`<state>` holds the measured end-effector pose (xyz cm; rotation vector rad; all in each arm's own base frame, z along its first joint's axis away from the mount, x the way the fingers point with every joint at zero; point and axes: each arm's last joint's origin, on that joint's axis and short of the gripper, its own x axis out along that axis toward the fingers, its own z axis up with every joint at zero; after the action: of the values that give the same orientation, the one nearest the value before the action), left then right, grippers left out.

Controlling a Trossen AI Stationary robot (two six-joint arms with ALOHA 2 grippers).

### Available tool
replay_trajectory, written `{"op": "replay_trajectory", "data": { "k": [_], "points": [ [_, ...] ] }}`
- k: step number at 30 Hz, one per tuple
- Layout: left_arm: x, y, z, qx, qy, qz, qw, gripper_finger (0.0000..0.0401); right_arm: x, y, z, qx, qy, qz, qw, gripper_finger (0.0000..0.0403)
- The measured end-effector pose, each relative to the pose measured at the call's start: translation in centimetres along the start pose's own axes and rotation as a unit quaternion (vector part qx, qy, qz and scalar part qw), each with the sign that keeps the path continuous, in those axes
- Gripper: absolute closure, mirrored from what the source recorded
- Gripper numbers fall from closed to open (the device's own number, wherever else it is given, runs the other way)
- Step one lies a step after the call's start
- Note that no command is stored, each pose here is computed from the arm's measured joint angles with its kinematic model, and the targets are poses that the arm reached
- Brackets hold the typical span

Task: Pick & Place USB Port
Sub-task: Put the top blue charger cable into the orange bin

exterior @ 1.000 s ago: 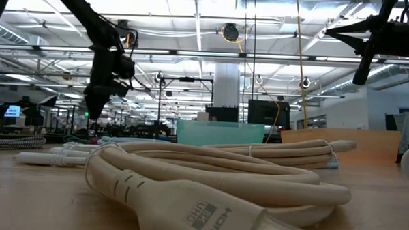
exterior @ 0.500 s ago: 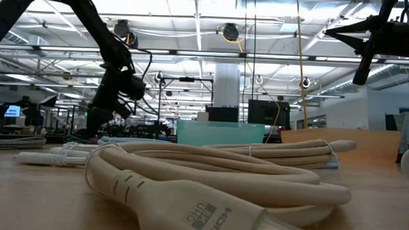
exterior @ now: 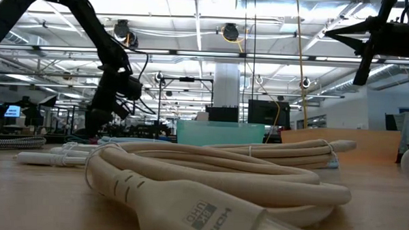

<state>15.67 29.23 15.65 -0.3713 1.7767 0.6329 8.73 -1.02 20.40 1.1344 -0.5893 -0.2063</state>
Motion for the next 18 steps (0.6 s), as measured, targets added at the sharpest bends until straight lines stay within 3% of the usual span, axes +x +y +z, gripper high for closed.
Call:
{"op": "replay_trajectory", "data": {
  "k": [12,15,18],
  "points": [
    [1.9,-1.4,-1.1,-0.010,0.013,-0.038,0.999,0.0190,0.0,0.0,0.0,0.001,-0.002,0.000,1.000,0.0403],
    [2.0,-1.6,-1.1,-0.017,0.015,-0.042,0.999,0.0220,0.0,0.0,0.0,0.001,-0.003,0.001,1.000,0.0403],
    [1.8,-1.7,-0.9,-0.019,0.015,-0.030,0.999,0.0287,0.0,0.0,0.0,0.001,-0.004,0.000,1.000,0.0403]
  ]
}}
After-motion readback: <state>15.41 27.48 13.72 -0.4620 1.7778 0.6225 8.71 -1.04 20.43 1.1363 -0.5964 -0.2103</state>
